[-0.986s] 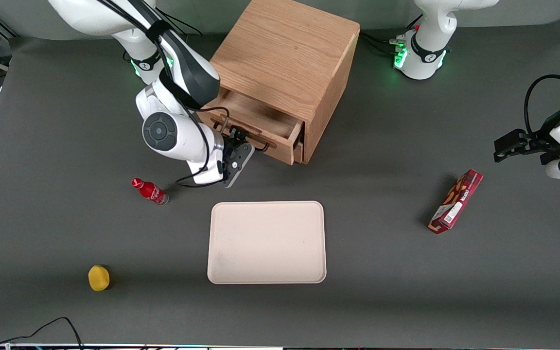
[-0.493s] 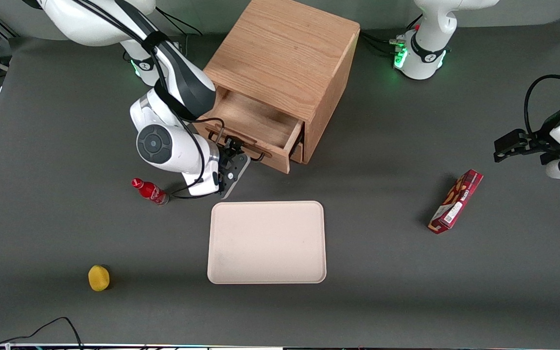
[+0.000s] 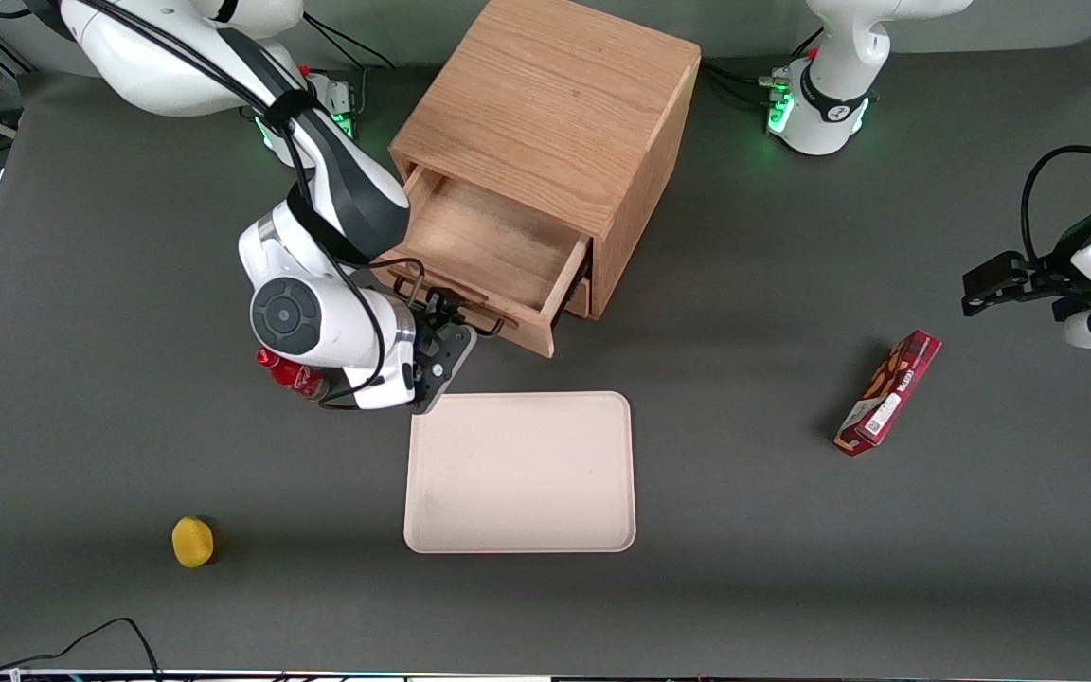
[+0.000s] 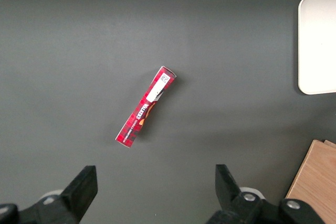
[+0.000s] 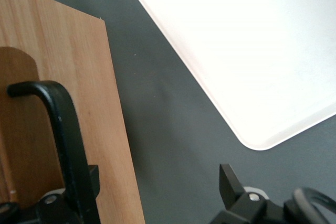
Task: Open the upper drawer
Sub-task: 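Pull the upper drawer outward by its handle with the right gripper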
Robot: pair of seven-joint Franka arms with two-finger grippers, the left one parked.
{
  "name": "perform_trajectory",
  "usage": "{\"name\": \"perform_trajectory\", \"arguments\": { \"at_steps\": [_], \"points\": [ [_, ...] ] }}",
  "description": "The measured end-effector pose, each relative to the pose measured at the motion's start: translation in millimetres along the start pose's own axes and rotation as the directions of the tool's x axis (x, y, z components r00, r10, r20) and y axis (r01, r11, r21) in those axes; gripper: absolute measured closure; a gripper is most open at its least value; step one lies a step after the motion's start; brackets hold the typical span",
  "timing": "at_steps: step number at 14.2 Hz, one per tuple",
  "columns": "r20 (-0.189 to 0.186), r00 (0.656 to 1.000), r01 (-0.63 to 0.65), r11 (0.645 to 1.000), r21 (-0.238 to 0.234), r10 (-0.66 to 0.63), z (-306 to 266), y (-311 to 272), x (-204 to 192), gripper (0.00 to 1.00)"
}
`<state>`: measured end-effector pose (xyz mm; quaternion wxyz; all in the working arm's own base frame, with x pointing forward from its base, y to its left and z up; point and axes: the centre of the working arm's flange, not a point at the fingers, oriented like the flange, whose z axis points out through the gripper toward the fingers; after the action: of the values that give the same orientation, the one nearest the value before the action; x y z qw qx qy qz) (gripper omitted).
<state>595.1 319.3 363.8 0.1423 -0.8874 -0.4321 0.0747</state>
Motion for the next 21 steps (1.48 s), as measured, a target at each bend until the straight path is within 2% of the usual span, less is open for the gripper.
{"name": "perform_trajectory", "arguments": {
  "at_steps": [9, 17, 21],
  "points": [
    [-0.022, 1.0, -0.005, 1.0, -0.017, 0.004, -11.0, 44.2, -2.5, 0.0],
    [-0.009, 1.0, 0.003, 1.0, -0.02, -0.003, -16.1, 69.9, 2.4, 0.0],
    [-0.017, 1.0, 0.001, 1.0, -0.03, -0.002, -20.2, 83.1, 0.8, 0.0]
  ]
}}
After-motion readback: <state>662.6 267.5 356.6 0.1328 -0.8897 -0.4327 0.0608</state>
